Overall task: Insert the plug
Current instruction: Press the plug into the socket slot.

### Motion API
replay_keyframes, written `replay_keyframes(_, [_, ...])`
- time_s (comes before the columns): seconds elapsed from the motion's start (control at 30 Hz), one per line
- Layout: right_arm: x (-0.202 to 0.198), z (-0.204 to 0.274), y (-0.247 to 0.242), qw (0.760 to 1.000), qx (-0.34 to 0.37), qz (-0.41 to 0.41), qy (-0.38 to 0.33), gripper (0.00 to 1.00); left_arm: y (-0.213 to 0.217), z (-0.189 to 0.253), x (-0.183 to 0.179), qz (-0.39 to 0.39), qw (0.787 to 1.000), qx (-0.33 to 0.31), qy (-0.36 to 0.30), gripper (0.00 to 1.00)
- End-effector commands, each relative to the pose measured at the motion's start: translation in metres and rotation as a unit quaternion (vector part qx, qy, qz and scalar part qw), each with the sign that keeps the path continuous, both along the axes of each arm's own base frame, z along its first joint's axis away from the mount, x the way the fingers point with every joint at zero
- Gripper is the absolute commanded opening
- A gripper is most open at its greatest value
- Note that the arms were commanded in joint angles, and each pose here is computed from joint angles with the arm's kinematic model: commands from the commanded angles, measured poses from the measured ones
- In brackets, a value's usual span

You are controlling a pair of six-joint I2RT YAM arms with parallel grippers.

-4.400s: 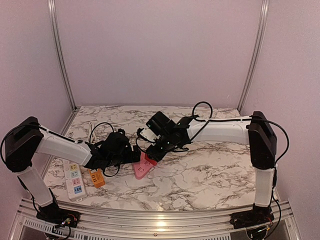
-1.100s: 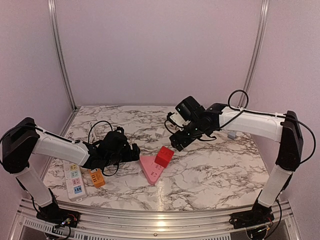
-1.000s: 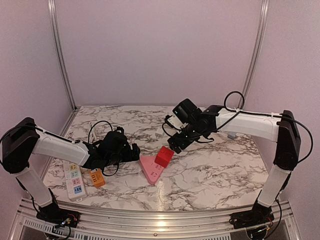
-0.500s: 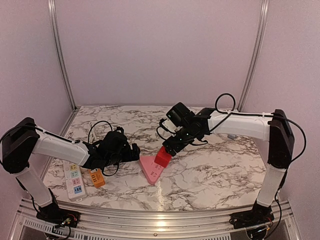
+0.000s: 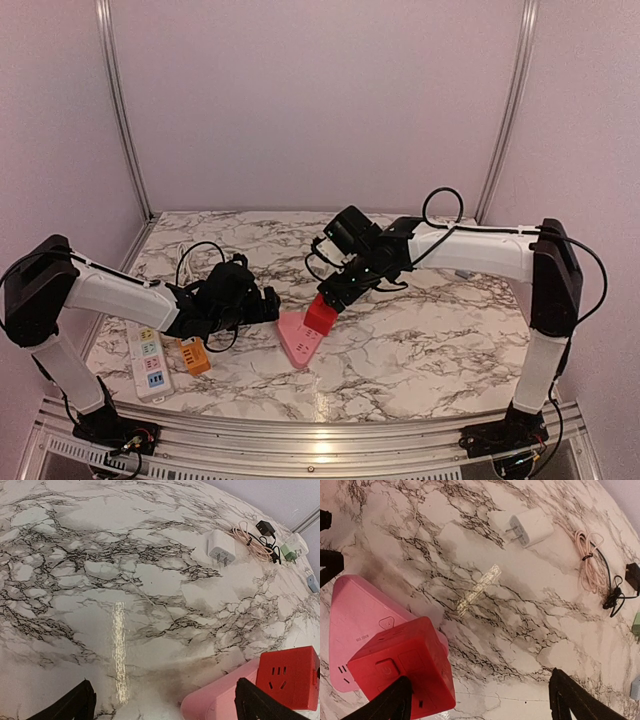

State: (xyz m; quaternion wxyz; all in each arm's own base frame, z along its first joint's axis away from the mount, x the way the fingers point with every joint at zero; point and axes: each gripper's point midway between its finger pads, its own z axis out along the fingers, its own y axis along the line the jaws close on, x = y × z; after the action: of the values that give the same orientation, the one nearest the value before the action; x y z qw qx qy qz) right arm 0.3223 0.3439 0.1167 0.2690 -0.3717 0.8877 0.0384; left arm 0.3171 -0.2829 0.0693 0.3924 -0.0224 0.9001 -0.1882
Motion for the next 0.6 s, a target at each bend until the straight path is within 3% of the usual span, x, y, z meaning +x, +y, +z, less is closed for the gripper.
replay_keyframes(0.0, [-0.006, -0.009, -0.006, 1.000, -0.029, -0.004, 0.008, 0.89, 0.005, 0.002, 0.002, 0.010, 1.000, -0.003, -0.009, 0.99])
replay_keyframes(0.3, [0.040, 0.069, -0.053, 0.991, 0.056, -0.109, -0.056, 0.91, 0.004, 0.005, 0.003, 0.010, 1.000, -0.005, -0.012, 0.99])
replay_keyframes(0.57, [0.090, 0.083, -0.131, 0.962, 0.115, -0.238, -0.070, 0.98, 0.003, 0.008, 0.002, 0.005, 1.000, -0.008, -0.013, 0.99])
